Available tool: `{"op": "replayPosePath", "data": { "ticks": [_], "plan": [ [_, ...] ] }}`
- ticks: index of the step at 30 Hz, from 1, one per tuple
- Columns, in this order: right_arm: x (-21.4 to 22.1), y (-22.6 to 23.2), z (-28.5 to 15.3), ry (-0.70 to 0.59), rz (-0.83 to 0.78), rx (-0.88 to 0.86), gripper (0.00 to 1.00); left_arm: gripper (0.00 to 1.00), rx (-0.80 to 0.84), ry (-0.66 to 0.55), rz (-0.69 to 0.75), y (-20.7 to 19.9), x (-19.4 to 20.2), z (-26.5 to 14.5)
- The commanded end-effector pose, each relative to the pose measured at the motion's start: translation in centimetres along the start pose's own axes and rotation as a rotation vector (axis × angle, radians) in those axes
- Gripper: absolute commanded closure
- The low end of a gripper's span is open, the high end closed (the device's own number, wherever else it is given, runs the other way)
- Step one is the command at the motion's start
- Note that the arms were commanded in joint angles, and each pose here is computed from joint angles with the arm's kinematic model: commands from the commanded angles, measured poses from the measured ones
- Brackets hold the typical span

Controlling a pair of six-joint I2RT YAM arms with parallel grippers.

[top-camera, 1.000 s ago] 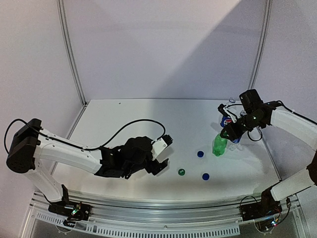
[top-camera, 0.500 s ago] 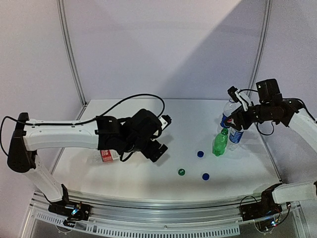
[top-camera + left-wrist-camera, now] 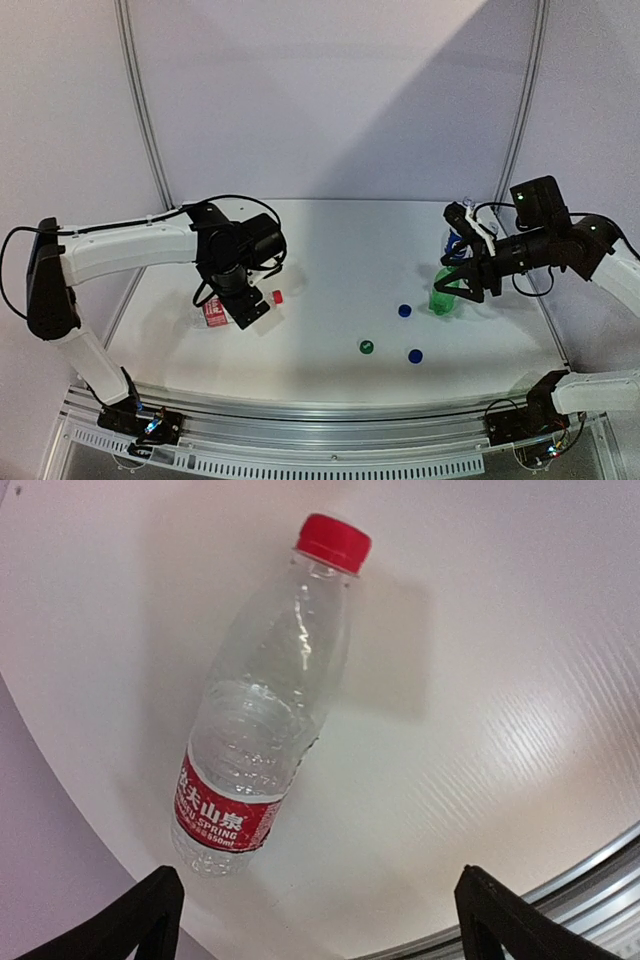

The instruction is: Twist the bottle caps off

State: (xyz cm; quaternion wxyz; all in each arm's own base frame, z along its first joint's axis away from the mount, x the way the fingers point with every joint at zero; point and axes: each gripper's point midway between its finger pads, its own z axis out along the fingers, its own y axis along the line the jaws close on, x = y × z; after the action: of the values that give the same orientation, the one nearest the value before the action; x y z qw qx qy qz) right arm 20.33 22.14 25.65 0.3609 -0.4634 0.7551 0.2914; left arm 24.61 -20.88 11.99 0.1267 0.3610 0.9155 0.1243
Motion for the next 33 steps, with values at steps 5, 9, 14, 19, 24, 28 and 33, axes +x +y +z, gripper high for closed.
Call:
{"op": "replayPosePath", "data": {
  "ticks": [5,9,14,19,24,28,33],
  "plan": [
    [0.8,2.0,-0.3,0.008,-0.029,-0.086,0.28,0.02,0.114,0.122,0.044,2.8,1.6,2.7],
    [0.8,2.4,-0.5,0.003,-0.033,-0.102,0.28,0.03,0.049,0.192,0.031,5.2,3.3,4.5],
    [0.8,2.8,-0.8,-0.007,-0.043,-0.111,0.28,0.03,0.05,0.211,0.068,6.1,3.7,6.6],
    [0.8,2.9,-0.9,-0.009,-0.048,-0.115,0.28,0.04,0.135,0.208,0.139,5.1,2.6,8.9],
    [0.9,3.0,-1.0,-0.01,-0.051,-0.114,0.28,0.09,0.185,0.256,0.181,4.6,3.5,11.0],
    [0.9,3.0,-0.9,-0.005,-0.051,-0.116,0.28,0.16,0.194,0.288,0.201,4.5,4.2,12.1],
    [1.0,2.9,-0.9,-0.004,-0.054,-0.115,0.28,0.18,0.192,0.259,0.196,4.5,3.8,11.3]
  ]
}}
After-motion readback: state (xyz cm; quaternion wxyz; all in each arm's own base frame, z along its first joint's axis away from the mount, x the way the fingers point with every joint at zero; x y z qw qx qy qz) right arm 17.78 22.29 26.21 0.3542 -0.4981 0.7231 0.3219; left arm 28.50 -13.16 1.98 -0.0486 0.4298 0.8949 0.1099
